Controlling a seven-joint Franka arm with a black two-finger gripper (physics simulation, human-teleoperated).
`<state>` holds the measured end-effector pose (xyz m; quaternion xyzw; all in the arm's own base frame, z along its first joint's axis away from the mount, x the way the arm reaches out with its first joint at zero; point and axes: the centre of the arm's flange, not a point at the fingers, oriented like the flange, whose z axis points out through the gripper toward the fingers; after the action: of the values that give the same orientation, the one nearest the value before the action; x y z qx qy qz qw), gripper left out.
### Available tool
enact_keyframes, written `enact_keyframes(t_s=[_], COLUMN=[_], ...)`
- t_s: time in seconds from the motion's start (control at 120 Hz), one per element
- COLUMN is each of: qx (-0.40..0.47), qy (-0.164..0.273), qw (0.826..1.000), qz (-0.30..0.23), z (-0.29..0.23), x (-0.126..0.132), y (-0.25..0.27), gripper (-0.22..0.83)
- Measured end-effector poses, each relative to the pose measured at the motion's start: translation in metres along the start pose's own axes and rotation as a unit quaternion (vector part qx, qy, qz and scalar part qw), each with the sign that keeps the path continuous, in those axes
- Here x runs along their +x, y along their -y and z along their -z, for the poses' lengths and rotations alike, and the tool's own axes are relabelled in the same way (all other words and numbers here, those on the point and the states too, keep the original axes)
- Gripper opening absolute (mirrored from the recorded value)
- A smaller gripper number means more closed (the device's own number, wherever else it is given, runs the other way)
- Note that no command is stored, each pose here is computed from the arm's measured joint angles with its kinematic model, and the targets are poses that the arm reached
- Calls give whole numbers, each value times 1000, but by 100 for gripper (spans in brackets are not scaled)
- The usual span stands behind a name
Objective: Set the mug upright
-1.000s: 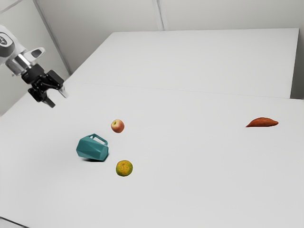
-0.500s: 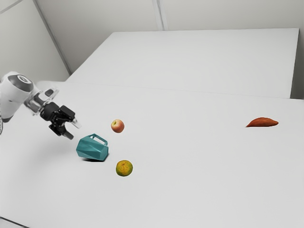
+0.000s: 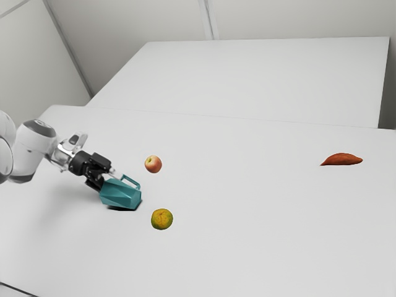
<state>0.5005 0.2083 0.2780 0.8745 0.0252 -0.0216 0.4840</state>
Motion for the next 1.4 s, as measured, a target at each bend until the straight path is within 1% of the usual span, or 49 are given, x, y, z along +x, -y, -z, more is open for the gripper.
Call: enact_keyframes(t_s=[0.092, 0.158, 0.25, 0.367, 0.592, 0.65, 0.742, 0.8, 0.842, 0.908, 1.0, 1.1, 1.183, 1.25, 1.308, 1.4], qx=[-1, -1, -1, 4, 15, 26, 77, 125, 165, 221, 278, 352, 396, 424, 441, 457], qy=[-5, -7, -7, -6, -7, -1, 26, 52, 73, 101, 112, 132, 132, 126, 117, 101], qw=[1000, 1000, 1000, 999, 997, 995, 988, 977, 966, 949, 932, 900, 882, 872, 868, 866], qz=[-9, -16, -24, -39, -73, -92, -135, -164, -184, -200, -201, -220, -218, -209, -198, -178], z=[2, 3, 3, 6, 10, 12, 13, 14, 11, 2, -9, -39, -57, -67, -76, -92], x=[1, 1, 1, 2, 5, 8, 14, 25, 34, 42, 50, 58, 61, 59, 56, 51], y=[-2, -3, -5, -16, -41, -62, -112, -144, -169, -196, -209, -239, -250, -250, -247, -231], gripper=[23, 10, -1, -9, -14, -15, -15, -16, -16, -16, -16, -16, -16, -16, -16, -16])
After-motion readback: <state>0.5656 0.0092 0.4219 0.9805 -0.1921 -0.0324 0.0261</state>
